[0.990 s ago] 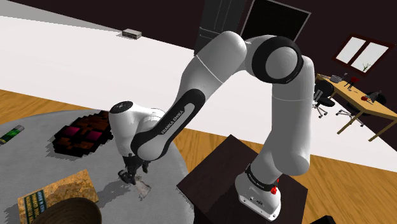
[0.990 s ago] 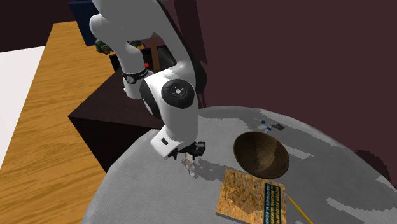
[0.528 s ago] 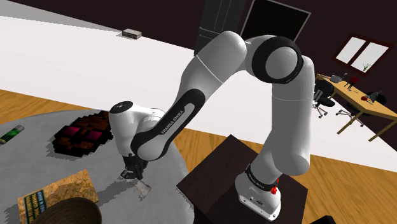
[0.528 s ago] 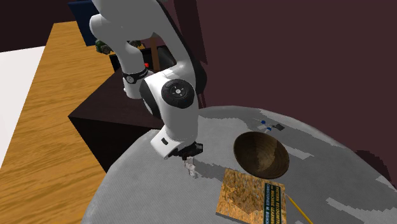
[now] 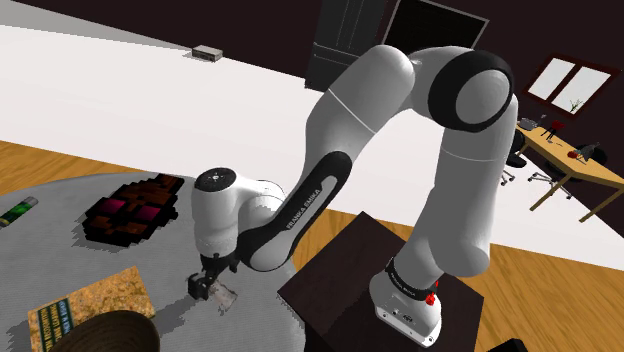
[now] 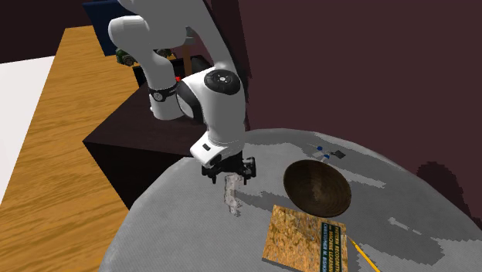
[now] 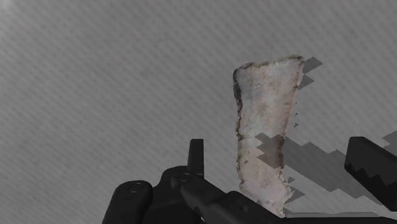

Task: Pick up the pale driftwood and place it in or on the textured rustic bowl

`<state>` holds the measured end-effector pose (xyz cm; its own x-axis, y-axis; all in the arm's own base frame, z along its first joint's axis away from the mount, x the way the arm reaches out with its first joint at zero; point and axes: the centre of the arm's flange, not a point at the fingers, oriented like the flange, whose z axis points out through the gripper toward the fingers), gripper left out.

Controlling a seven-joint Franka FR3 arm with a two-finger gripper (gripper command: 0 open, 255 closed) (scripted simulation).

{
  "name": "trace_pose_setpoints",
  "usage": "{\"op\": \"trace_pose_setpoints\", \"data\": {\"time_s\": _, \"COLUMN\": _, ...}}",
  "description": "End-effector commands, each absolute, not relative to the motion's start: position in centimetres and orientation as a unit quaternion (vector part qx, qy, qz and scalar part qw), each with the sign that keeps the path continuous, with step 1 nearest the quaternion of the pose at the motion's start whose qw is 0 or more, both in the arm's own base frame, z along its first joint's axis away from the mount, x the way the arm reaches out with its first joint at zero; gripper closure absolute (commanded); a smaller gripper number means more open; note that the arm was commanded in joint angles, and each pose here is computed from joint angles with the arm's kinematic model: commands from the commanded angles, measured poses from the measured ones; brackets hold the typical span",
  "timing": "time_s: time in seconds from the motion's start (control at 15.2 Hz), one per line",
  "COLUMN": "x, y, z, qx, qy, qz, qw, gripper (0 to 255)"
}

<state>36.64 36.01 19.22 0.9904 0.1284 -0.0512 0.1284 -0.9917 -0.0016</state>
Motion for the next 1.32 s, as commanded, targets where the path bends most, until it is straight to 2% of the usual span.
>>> {"op": "trace_pose_setpoints", "data": {"time_s": 0.0, "x": 36.2, "y": 36.0, "z": 18.5, "qx": 0.998, "qy": 0.062, "qz": -0.019, "qw": -0.002, "gripper": 0}}
{"op": "trace_pose_setpoints", "data": {"time_s": 0.33, "x": 36.1, "y": 36.0, "z": 16.1, "qx": 0.998, "qy": 0.062, "qz": -0.019, "qw": -0.002, "gripper": 0}}
{"op": "trace_pose_setpoints", "data": {"time_s": 0.79, "x": 36.1, "y": 36.0, "z": 16.1, "qx": 0.998, "qy": 0.062, "qz": -0.019, "qw": -0.002, "gripper": 0}}
{"op": "trace_pose_setpoints", "data": {"time_s": 0.86, "x": 36.1, "y": 36.0, "z": 16.1, "qx": 0.998, "qy": 0.062, "qz": -0.019, "qw": -0.002, "gripper": 255}}
{"op": "trace_pose_setpoints", "data": {"time_s": 1.25, "x": 36.2, "y": 36.0, "z": 16.0, "qx": 0.998, "qy": 0.062, "qz": -0.019, "qw": -0.002, "gripper": 255}}
